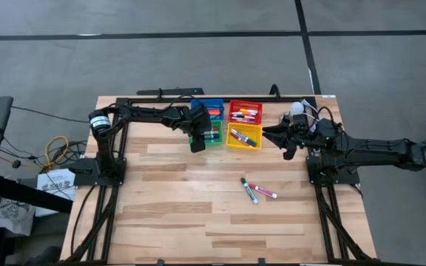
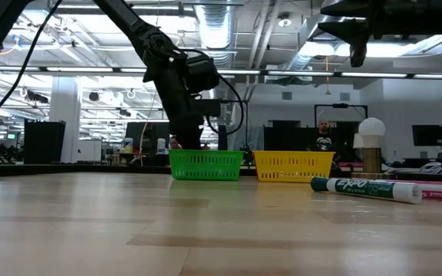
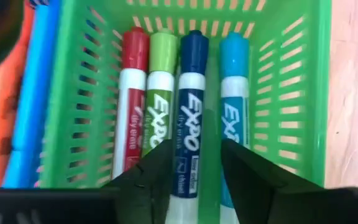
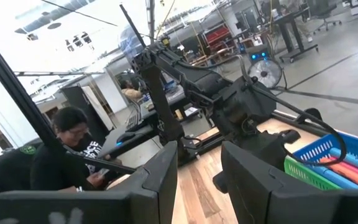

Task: Pick & Place Markers
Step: Put the blue marker into the green bin, then put the white and pink marker into the green bin

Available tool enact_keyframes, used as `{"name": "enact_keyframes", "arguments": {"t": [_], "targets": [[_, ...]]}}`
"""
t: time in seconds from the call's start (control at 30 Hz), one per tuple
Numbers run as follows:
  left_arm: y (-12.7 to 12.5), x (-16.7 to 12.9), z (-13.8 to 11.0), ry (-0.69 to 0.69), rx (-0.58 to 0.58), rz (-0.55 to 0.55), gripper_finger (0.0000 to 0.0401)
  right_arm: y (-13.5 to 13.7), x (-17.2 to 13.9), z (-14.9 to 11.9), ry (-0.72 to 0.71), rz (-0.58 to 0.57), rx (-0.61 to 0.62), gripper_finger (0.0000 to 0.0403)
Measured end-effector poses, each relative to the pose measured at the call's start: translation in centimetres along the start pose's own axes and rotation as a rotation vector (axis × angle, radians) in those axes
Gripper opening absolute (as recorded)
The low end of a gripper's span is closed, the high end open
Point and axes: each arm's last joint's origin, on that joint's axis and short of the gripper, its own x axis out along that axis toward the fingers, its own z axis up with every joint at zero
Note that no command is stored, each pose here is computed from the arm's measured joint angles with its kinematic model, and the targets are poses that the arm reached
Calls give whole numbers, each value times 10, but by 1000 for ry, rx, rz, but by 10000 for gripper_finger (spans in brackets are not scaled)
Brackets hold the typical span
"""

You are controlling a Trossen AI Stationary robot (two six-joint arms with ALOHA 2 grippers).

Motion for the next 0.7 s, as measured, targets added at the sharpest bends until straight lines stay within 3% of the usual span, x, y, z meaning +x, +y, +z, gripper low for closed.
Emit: {"name": "enact_keyframes", "arguments": {"t": [0.17,0.37,0.53,0.7], "targets": [[0,-28,8,-68,-9,66,165,-2,0,-4,37,-16,2,115],[-6,-98,20,-275,-156,91,184,-4,-1,-12,137,-26,9,115],[-27,-153,25,-466,-233,25,186,1,-1,-14,173,63,14,115],[-60,-181,30,-578,-192,-55,186,11,-1,-17,185,137,-5,115]]}}
